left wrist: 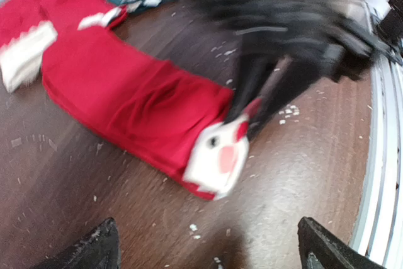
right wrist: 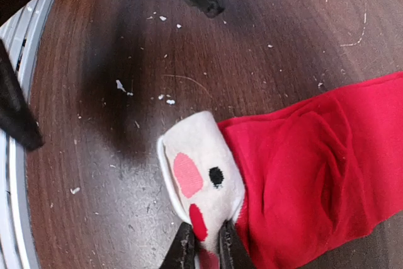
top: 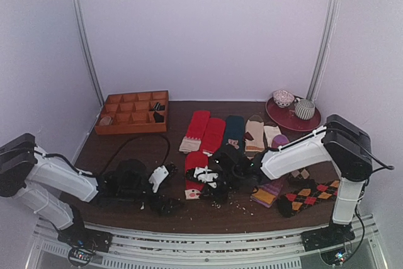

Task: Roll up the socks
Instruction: Roll a pair of socks at the center of the board.

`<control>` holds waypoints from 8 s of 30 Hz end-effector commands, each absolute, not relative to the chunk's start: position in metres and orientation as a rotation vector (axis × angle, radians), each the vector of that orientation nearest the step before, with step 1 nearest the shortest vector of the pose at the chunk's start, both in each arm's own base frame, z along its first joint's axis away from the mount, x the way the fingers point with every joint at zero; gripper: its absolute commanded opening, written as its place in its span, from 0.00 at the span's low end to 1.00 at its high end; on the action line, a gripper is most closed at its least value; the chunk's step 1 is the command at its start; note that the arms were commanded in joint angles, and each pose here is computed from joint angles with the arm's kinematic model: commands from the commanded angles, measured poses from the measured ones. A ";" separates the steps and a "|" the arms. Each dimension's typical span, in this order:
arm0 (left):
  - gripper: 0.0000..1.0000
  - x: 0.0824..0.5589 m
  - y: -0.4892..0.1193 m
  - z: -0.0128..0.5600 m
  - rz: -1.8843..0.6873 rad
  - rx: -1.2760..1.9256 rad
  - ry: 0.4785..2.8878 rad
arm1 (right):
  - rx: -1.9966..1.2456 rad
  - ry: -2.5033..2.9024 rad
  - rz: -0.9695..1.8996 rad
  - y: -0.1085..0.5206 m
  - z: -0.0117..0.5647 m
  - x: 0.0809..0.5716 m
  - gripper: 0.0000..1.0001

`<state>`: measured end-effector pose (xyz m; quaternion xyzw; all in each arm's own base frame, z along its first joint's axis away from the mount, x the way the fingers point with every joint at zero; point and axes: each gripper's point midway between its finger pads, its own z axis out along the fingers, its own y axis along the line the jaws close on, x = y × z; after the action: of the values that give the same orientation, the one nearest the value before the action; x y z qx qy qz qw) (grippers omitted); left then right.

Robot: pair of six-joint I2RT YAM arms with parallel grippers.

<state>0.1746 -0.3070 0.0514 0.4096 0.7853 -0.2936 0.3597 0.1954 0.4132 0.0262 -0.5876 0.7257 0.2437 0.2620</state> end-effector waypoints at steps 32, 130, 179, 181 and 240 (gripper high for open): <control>0.54 0.128 -0.366 0.043 -0.861 1.444 1.645 | -1.502 2.846 1.095 0.351 -0.038 0.133 0.10; 0.53 0.153 -0.389 0.053 -0.754 1.422 1.526 | -1.294 2.671 1.155 0.335 -0.060 0.134 0.09; 0.11 0.154 -0.371 0.048 -0.813 1.331 1.615 | -1.270 2.709 1.140 0.330 -0.067 0.134 0.09; 0.00 0.152 -0.372 0.046 -0.825 1.345 1.618 | -1.271 2.707 1.137 0.330 -0.067 0.135 0.09; 0.98 0.204 -0.343 0.067 -0.726 1.148 1.851 | -1.092 2.351 1.058 0.331 -0.021 0.138 0.05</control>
<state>0.1786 -0.3525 0.0343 0.4640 0.7628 -0.3317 0.3048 0.1746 0.3640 0.0292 -0.4590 0.7588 0.3437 0.3088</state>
